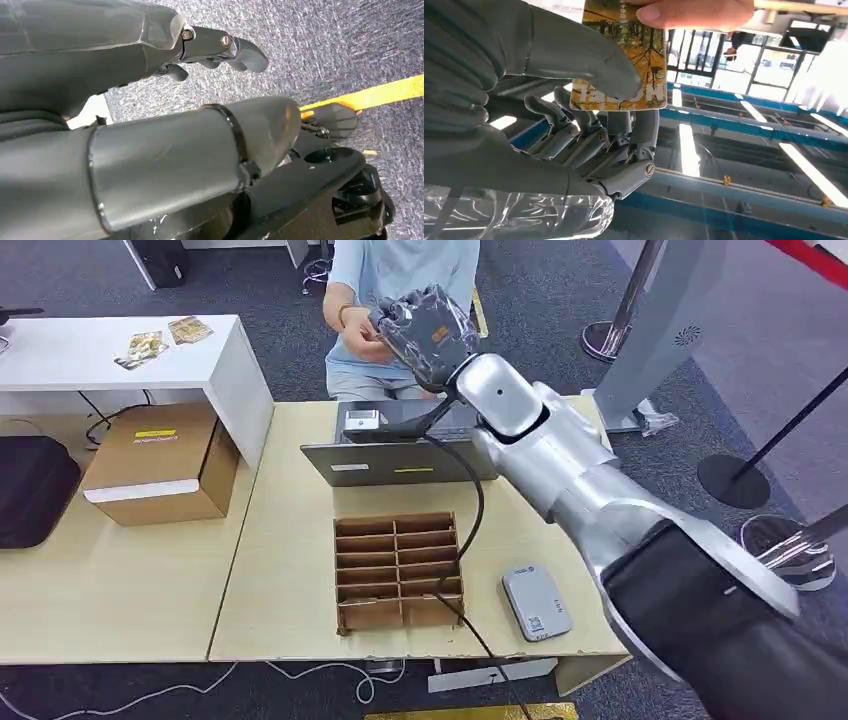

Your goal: Pass the card to the sensor for recognition and then transmit it.

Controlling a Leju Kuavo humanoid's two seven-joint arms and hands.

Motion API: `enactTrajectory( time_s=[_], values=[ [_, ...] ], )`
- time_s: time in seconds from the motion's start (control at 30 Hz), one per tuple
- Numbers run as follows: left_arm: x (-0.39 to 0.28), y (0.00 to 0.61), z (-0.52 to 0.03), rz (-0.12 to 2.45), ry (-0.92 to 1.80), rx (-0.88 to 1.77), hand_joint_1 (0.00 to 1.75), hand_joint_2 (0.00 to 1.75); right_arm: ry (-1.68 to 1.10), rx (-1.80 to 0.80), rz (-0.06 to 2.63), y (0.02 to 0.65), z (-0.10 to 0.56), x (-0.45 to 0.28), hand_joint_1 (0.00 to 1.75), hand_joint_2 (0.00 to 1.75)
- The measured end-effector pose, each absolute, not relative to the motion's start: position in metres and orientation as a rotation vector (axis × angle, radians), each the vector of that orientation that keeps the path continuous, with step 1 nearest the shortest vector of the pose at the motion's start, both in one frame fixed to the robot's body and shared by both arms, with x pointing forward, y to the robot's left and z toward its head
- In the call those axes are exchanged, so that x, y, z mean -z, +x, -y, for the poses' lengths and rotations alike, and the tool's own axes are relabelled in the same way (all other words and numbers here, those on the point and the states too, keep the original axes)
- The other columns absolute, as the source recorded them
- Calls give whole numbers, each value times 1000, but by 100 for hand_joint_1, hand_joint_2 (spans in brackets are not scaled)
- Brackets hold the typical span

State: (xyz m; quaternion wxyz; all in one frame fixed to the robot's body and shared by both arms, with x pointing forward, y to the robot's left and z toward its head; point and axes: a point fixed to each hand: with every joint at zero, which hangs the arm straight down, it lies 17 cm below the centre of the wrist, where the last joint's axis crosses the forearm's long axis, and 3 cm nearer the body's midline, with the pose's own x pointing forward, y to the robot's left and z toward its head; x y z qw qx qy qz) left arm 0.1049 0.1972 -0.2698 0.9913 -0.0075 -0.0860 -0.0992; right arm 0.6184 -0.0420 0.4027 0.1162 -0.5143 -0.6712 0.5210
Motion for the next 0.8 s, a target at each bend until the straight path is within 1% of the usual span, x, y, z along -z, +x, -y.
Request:
enactTrajectory(
  time_s=[0.1, 0.13, 0.2, 0.23, 0.27, 0.3, 0.8],
  values=[
    [270, 105, -197, 173, -14, 198, 0, 0, -1470, -1497, 1981, 619, 42, -406, 175, 175],
    [270, 105, -197, 173, -14, 198, 0, 0, -1456, -1490, 1985, 619, 42, -406, 157, 175],
    [270, 105, -198, 173, -13, 198, 0, 0, -1430, -1466, 1995, 619, 43, -408, 148, 175],
    [270, 105, -198, 173, -13, 198, 0, 0, -1421, -1456, 1997, 619, 44, -409, 120, 175],
    [270, 105, -198, 173, -13, 198, 0, 0, -1412, -1448, 2001, 620, 44, -409, 42, 175],
    [270, 105, -198, 173, -12, 198, 0, 0, -1404, -1440, 2003, 620, 45, -410, 0, 175],
    [270, 105, -198, 173, -11, 189, 0, 0, -1313, -1337, 2024, 623, 51, -418, 0, 175]
  ],
)
